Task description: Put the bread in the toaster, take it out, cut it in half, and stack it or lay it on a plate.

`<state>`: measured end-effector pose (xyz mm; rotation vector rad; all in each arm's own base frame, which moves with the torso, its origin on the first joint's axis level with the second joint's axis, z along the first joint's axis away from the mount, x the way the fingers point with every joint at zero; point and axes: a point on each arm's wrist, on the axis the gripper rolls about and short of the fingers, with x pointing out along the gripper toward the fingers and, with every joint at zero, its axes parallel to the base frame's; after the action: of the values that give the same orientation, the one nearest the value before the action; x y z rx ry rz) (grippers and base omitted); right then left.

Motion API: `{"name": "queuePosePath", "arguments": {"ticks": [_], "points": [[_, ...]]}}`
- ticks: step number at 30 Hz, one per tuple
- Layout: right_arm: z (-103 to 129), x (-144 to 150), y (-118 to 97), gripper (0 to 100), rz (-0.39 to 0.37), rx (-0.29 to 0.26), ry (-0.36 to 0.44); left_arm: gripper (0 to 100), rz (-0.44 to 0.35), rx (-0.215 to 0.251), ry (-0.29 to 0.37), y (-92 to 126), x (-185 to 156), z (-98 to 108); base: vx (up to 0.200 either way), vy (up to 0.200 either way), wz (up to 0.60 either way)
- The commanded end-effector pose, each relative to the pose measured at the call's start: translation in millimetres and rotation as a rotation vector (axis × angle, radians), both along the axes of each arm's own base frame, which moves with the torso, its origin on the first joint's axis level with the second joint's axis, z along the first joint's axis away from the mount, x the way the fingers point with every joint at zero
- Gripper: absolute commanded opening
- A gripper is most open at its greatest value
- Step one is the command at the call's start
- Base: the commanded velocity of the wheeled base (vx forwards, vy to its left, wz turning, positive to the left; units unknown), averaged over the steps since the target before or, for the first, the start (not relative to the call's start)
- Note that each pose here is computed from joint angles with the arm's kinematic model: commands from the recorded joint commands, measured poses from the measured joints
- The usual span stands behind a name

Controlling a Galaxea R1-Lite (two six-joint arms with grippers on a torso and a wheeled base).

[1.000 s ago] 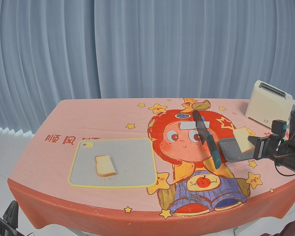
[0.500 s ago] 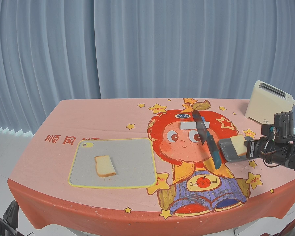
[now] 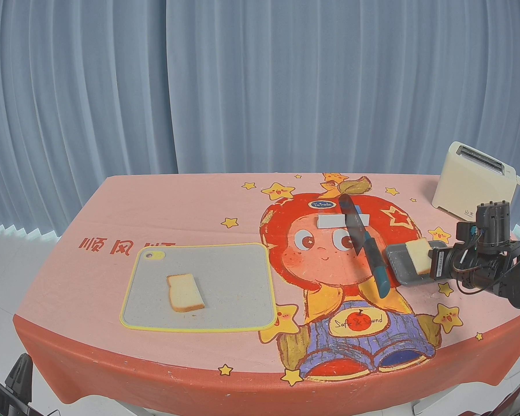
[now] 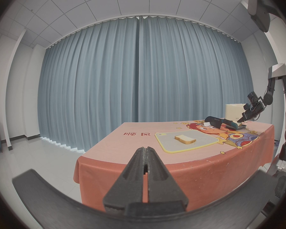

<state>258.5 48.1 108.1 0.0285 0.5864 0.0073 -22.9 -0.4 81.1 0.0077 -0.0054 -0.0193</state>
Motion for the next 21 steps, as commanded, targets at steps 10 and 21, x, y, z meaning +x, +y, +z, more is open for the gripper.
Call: {"name": "queuePosePath", "arguments": {"ticks": [10,21], "points": [[-4.0,1.0,0.1,0,-0.001,-0.003,0.015,0,-0.001,0.0,0.001,0.0,0.1,-5.2,0.0,0.0,0.0],[-0.5,0.3,0.4,100,0.0,0.002,0.0,0,-0.001,0.0,0.001,0.0,0.1,-5.2,0.0,0.0,0.0]]}}
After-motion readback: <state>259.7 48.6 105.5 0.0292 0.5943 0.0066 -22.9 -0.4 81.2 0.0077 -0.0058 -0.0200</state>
